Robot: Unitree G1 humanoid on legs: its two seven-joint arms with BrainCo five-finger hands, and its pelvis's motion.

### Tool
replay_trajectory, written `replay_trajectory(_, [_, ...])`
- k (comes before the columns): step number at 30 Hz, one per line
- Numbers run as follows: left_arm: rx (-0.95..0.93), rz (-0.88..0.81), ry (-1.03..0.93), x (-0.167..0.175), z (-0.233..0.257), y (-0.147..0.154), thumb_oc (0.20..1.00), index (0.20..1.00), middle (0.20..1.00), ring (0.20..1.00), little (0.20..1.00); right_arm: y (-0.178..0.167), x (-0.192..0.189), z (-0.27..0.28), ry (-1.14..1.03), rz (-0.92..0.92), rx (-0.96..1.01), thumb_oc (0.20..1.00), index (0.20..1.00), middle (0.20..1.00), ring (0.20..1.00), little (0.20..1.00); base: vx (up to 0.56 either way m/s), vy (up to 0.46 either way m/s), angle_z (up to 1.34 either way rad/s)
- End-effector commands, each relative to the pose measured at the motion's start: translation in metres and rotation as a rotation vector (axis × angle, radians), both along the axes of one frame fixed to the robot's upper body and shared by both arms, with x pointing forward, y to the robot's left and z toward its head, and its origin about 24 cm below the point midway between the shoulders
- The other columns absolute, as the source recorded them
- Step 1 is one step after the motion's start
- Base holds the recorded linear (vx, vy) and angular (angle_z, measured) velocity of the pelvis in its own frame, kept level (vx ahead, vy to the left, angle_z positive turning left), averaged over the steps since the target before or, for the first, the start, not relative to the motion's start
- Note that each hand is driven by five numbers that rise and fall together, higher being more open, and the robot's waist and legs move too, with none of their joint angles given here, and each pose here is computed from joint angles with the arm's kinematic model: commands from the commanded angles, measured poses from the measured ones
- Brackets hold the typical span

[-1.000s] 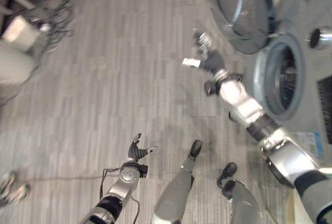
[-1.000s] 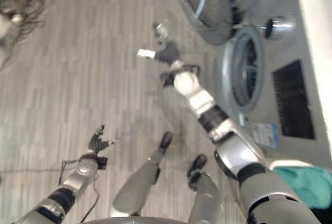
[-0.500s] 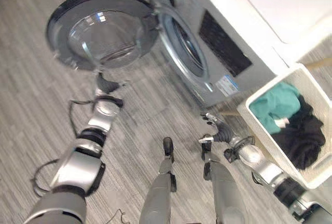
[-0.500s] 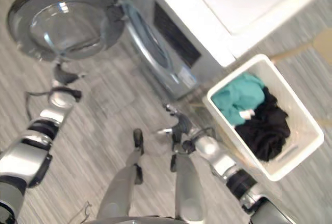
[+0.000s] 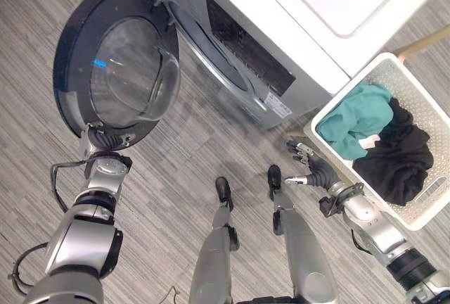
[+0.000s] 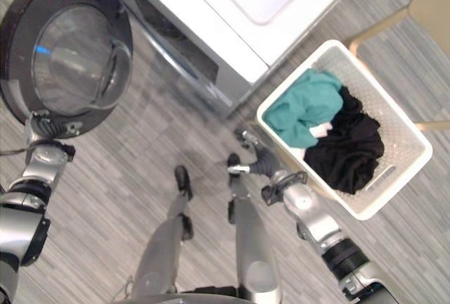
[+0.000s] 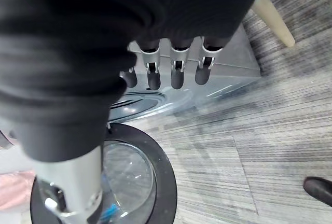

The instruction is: Grab the laundry basket,head to the washer,open it,put in the laundry and shut it.

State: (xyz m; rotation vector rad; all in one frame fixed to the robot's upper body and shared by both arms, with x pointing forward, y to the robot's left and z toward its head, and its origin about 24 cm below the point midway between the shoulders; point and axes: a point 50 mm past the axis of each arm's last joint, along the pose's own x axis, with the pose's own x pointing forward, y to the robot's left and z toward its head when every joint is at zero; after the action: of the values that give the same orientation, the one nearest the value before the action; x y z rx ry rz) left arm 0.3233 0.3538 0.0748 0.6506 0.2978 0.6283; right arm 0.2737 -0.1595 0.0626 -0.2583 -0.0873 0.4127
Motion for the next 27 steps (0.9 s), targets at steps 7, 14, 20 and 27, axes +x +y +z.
replay_trajectory(7, [-0.146, -0.091, 0.095, -0.061, -0.095, -0.047, 1.000, 1.000, 1.000, 1.000, 1.000, -0.007, -0.006, 0.019, -0.159, -0.122, 0.061, 1.000, 1.000, 1.000, 1.000, 1.000, 0.09, 0.037, -0.15])
replay_trajectory(14, [-0.333, -0.145, 0.377, -0.151, -0.174, -0.086, 1.000, 1.000, 1.000, 1.000, 1.000, -0.024, -0.008, 0.036, -0.295, -0.210, -0.096, 1.000, 1.000, 1.000, 1.000, 1.000, 0.11, 0.035, -0.56])
replay_trajectory(20, [-0.413, -0.116, 0.621, -0.209, -0.210, -0.095, 1.000, 1.000, 1.000, 1.000, 1.000, -0.025, -0.014, 0.027, -0.317, -0.159, -0.337, 1.000, 1.000, 1.000, 1.000, 1.000, 0.16, -0.128, -1.27])
replay_trajectory(27, [-0.420, -0.201, 0.617, -0.191, -0.211, -0.114, 1.000, 1.000, 1.000, 1.000, 1.000, -0.028, -0.005, 0.015, -0.301, -0.085, -0.595, 1.000, 1.000, 1.000, 1.000, 1.000, 0.07, -0.169, -0.28])
